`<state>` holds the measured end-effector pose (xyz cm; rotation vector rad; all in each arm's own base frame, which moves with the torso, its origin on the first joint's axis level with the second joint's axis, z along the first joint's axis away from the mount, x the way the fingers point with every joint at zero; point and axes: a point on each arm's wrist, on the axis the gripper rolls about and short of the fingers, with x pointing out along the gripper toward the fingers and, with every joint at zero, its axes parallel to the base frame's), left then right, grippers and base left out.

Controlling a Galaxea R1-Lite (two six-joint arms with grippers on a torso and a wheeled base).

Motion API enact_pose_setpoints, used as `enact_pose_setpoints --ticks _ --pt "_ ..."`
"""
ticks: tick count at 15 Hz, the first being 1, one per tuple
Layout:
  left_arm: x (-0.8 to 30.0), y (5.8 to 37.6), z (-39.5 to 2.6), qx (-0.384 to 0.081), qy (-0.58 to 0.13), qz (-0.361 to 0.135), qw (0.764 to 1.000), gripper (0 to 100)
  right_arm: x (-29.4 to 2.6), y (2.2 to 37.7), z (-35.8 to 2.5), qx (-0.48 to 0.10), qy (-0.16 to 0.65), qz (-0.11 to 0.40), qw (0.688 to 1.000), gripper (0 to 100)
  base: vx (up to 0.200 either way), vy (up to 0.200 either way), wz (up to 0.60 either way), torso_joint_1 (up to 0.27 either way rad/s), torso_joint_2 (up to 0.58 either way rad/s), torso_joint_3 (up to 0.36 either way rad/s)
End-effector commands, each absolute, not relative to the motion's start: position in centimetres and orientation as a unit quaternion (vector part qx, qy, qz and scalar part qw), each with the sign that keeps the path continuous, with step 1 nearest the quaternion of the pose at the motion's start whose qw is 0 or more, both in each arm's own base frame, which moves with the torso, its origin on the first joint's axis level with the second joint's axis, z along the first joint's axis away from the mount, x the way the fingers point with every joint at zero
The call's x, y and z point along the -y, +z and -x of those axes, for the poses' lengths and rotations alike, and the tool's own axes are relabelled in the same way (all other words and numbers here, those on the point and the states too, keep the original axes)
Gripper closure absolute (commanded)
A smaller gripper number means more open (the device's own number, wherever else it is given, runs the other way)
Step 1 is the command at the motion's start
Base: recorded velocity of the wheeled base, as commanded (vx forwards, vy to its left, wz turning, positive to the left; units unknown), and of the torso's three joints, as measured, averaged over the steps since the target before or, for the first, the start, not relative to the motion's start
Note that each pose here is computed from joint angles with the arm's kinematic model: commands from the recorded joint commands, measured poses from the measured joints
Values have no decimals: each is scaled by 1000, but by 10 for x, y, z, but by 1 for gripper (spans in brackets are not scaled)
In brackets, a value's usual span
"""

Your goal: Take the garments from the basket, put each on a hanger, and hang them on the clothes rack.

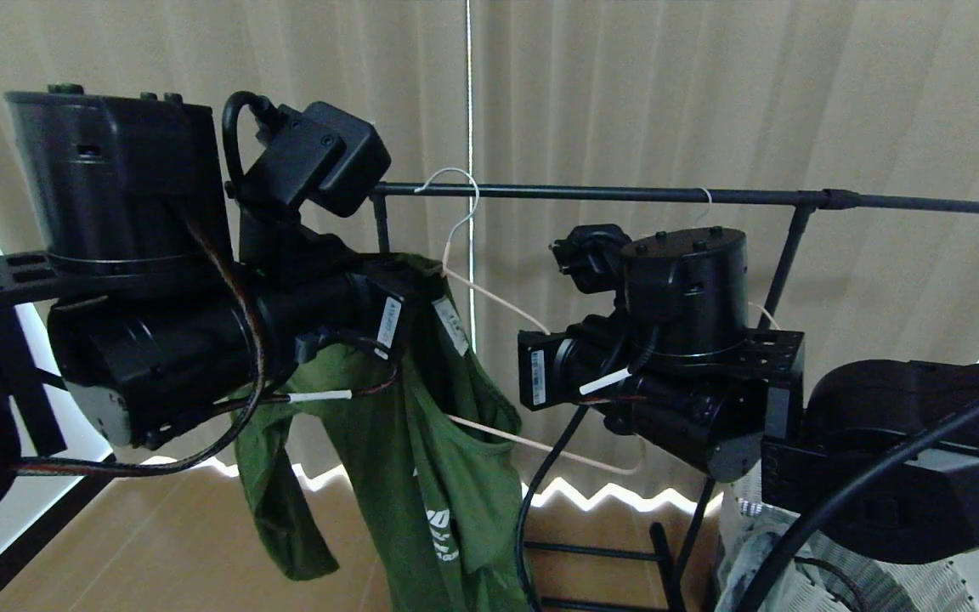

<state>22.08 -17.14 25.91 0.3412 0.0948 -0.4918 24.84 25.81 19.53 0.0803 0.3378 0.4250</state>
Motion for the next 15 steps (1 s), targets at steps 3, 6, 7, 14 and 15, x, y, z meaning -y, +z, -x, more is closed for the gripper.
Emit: enact_pose_setpoints --ticks 3,6,7,14,15 --pt "166 253 -213 -55 -254 -165 951 100 -249 213 -242 -146 211 -54 965 100 0 0 0 0 0 0" --pt "165 251 -212 -58 -255 -166 951 0 -246 217 -240 -142 212 -56 965 100 0 0 0 0 0 0" --pt "164 251 -211 -58 -255 -166 951 0 -243 220 -238 -138 211 -58 966 100 0 0 0 0 0 0" --pt "135 253 -183 -42 -270 -171 947 0 -208 234 -238 -117 180 -42 976 100 0 0 0 0 0 0" --pt "126 255 -186 -37 -249 -182 951 0 -200 236 -235 -113 178 -29 977 100 0 0 0 0 0 0"
